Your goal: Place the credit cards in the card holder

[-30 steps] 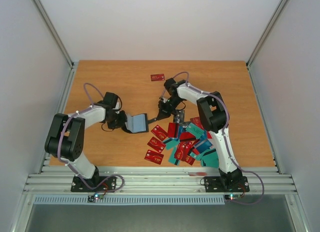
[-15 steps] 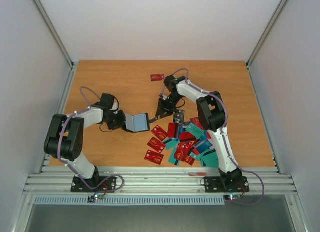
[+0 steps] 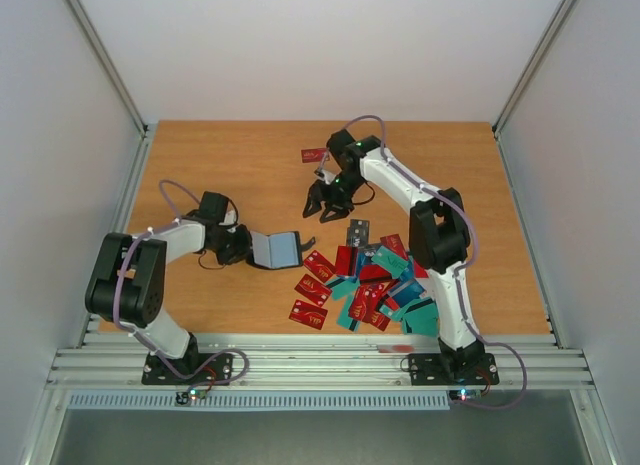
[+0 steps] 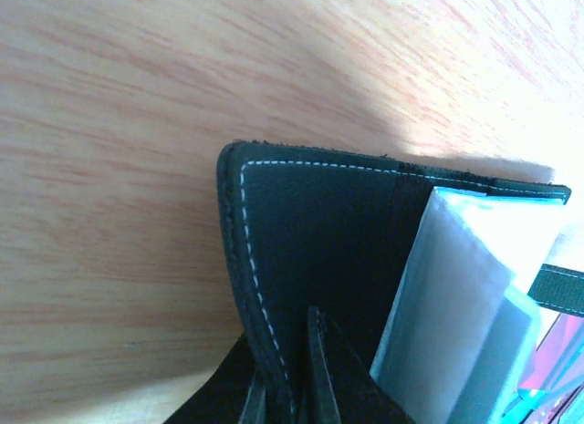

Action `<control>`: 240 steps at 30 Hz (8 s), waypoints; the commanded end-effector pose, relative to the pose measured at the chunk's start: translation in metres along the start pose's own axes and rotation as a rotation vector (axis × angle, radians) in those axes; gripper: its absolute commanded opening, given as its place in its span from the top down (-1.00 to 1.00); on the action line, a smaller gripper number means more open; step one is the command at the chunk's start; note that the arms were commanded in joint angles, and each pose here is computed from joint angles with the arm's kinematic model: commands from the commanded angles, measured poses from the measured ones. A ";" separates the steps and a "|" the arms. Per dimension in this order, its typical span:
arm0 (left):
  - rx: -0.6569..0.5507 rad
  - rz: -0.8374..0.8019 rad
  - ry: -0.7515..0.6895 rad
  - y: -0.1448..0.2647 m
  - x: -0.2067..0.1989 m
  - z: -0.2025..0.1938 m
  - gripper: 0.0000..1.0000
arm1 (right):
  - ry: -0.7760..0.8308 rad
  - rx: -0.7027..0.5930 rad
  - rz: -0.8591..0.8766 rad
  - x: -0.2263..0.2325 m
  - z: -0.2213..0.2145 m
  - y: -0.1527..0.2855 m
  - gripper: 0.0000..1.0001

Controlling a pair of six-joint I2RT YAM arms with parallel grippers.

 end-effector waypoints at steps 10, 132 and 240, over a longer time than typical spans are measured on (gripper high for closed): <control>0.081 -0.037 0.080 -0.001 0.009 -0.026 0.73 | 0.052 0.124 0.210 0.073 -0.026 -0.082 0.33; 0.168 0.309 -0.688 -0.027 -0.109 -0.150 0.12 | 0.008 -0.035 -0.035 -0.039 -0.223 -0.014 0.24; 0.348 0.211 -0.706 -0.015 -0.102 -0.223 0.11 | -0.301 -0.136 0.148 -0.081 -0.279 -0.108 -0.13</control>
Point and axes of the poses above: each gripper's point midway between its finger pads, its own y axis back along the fingers, its own x axis along the line the jaws close on, z = x × y, the point moved 7 cm from there along y, back along the fingers, and after that the axes turned 1 degree about y, right-handed, at the moved point
